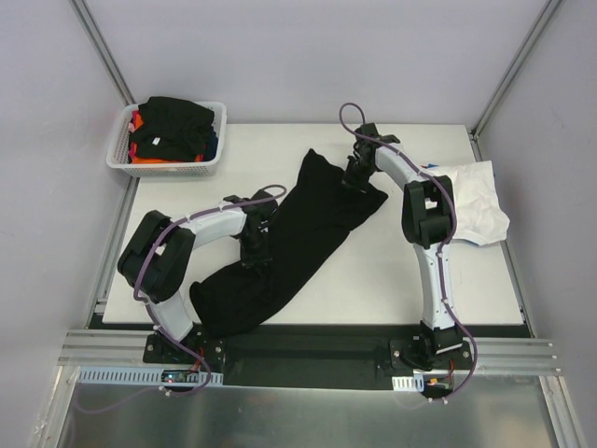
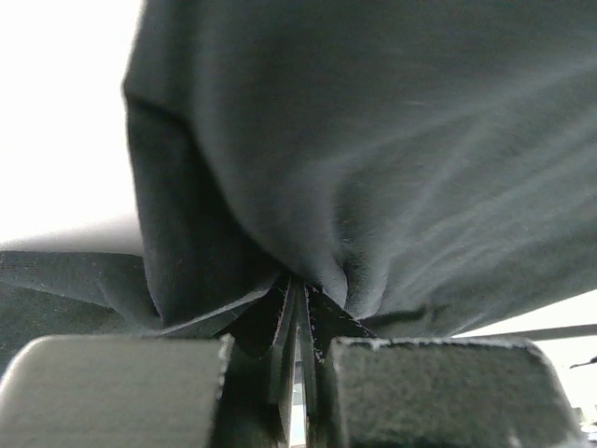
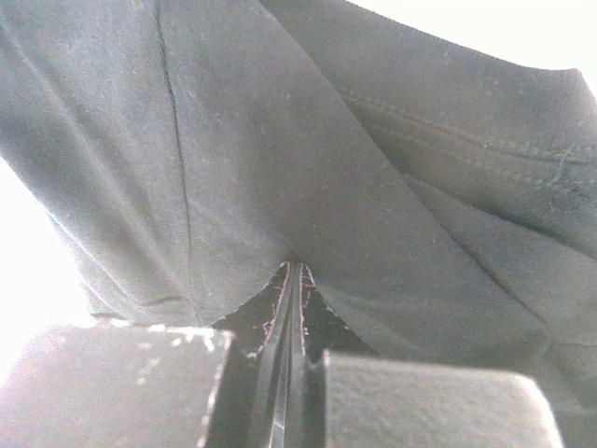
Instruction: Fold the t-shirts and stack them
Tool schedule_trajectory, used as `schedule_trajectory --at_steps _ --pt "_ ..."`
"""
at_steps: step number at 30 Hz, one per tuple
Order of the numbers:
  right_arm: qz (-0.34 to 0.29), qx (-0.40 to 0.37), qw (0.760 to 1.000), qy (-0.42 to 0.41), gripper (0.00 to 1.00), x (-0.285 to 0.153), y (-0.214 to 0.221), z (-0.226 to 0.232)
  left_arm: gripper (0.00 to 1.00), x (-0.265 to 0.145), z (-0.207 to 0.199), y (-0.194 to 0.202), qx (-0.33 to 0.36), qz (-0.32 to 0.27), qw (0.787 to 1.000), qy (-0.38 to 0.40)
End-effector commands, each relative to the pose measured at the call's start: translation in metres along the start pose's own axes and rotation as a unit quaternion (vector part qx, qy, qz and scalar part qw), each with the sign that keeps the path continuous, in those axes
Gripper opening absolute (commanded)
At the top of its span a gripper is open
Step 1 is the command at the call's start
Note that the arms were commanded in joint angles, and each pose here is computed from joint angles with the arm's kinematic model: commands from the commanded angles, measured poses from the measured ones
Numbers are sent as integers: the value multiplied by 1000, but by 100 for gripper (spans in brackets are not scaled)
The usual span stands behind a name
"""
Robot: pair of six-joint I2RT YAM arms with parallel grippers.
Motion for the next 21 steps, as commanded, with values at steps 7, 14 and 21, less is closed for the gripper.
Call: schedule_trajectory --at_steps 7,14,21 --pt "-54 -57 997 -27 1 -76 4 -1 0 -36 -33 -27 30 -65 997 10" --pt "-41 -60 997 -27 1 -101 57 -21 0 -89 -59 -69 52 -130 990 17" --pt "-2 -68 997 24 1 -81 127 -61 0 -72 -55 -44 49 -89 995 15"
Point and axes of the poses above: each gripper's point midway between its finger pads, its own x axis out along the fingers, its own z axis along the line the jaws close on, y = z × x, the point moved 3 cm from there along -x, back along the fingers, and after that the axes turned 10 degrees about x, right-handed, at the moved point
